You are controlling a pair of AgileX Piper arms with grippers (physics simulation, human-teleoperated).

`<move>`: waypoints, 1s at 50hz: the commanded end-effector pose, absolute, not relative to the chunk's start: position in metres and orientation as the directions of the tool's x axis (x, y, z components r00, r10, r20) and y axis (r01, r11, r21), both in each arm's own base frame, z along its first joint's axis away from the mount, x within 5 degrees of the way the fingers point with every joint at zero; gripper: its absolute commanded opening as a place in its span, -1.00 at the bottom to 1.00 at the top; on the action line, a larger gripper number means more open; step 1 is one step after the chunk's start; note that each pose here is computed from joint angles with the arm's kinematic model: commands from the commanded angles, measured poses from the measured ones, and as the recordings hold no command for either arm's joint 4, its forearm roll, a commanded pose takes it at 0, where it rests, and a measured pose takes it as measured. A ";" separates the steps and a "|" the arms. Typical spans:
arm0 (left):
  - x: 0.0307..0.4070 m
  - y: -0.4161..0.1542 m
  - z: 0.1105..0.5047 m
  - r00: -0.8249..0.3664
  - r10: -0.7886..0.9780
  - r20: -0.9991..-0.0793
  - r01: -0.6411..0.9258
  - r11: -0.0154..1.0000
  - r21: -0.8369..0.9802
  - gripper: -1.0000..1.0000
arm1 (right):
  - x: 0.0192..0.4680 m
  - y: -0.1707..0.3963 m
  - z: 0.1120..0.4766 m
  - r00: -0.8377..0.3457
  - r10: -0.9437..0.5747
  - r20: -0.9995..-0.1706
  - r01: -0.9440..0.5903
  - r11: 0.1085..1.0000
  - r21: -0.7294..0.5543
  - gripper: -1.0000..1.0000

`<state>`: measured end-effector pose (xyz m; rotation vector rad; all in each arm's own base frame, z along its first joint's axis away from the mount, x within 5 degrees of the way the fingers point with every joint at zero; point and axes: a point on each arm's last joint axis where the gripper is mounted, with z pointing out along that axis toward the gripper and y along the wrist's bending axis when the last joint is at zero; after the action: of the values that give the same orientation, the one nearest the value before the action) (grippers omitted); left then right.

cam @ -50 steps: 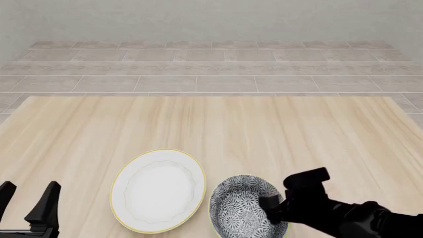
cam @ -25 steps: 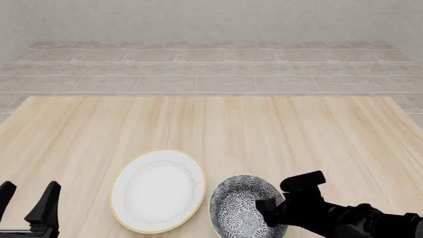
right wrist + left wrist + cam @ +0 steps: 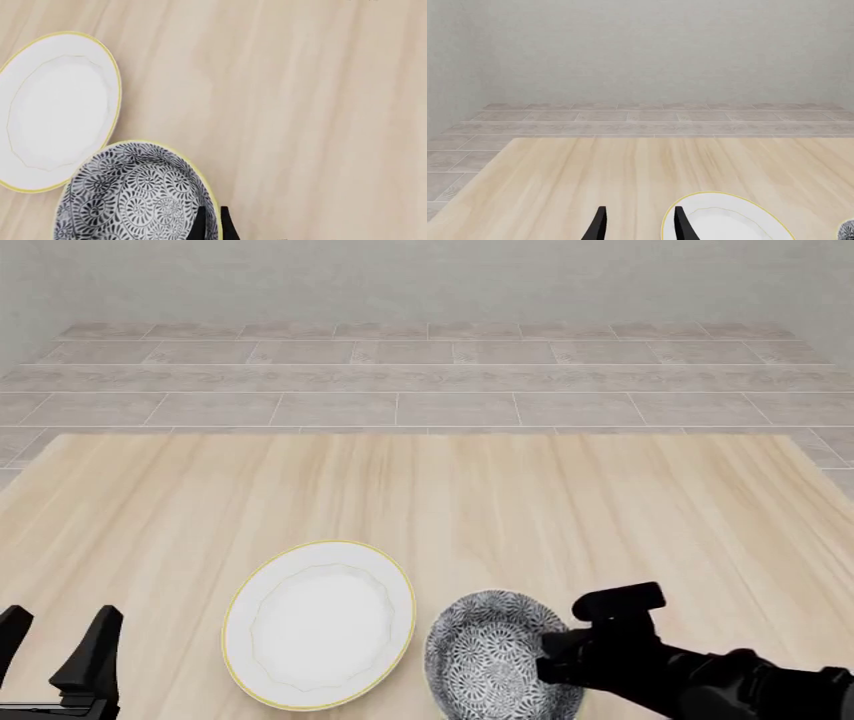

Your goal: Put the bowl on the plate.

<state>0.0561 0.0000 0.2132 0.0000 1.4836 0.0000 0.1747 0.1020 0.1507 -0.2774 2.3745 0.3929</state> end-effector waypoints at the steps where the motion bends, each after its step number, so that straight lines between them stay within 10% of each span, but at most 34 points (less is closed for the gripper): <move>1: 0.056 0.000 0.213 0.087 0.000 -0.996 0.000 1.000 0.000 1.00 | 0.175 0.095 0.156 -0.719 -0.085 -0.689 -0.295 0.936 0.192 -1.00; 50: 0.056 0.000 0.213 0.087 0.000 -0.996 0.000 1.000 0.000 1.00 | 0.195 0.112 0.288 -0.491 -0.081 -0.868 -0.420 0.895 0.153 -1.00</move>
<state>0.0561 0.0000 0.2132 0.0000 1.4836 0.0000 0.1879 0.1011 0.2616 -0.3632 2.1131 0.3789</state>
